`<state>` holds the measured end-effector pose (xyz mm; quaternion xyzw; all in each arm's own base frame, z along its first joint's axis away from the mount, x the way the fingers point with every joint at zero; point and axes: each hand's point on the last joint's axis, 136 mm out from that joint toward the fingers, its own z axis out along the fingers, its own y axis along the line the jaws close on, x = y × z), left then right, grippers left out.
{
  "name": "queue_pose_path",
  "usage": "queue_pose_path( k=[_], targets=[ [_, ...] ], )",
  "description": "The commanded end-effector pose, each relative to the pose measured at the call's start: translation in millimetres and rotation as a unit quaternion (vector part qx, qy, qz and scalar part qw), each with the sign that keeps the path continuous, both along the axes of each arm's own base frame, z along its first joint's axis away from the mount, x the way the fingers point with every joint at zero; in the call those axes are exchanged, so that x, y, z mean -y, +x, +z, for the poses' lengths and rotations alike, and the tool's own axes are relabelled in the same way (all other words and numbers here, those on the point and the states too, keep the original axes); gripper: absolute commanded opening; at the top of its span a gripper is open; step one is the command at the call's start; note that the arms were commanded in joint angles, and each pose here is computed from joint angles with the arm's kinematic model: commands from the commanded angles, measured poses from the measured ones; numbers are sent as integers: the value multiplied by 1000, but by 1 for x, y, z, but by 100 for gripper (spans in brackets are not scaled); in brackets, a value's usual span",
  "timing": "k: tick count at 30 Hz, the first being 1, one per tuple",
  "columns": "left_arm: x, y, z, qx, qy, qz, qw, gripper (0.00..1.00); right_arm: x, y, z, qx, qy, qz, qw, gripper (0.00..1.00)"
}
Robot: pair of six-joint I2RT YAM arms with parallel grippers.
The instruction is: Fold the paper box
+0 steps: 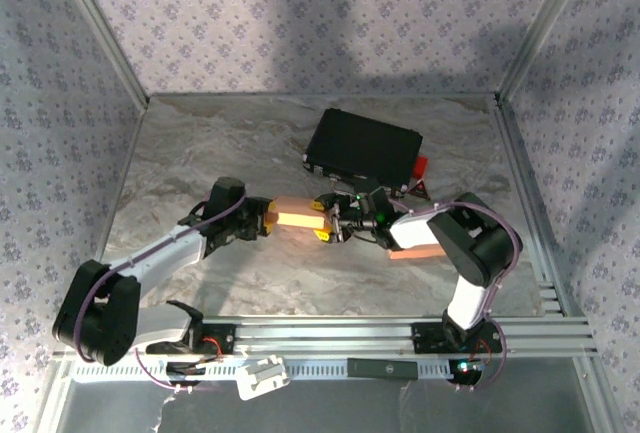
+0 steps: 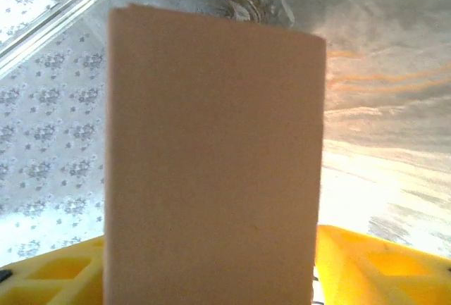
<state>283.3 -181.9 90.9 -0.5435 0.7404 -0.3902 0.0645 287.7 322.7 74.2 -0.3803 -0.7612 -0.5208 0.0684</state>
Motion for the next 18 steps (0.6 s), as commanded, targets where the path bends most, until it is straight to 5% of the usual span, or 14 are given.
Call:
queue_pose_path(
  k=[1,9,18],
  targets=[
    [-13,-5,12,-13,21,28,999,39,26,-1,13,41,-82,11,996,72],
    [-34,-25,14,-51,58,53,996,33,76,-21,66,197,-257,69,944,73],
    [-50,-36,21,-63,84,78,991,27,74,-50,107,425,-442,150,775,68]
  ],
)
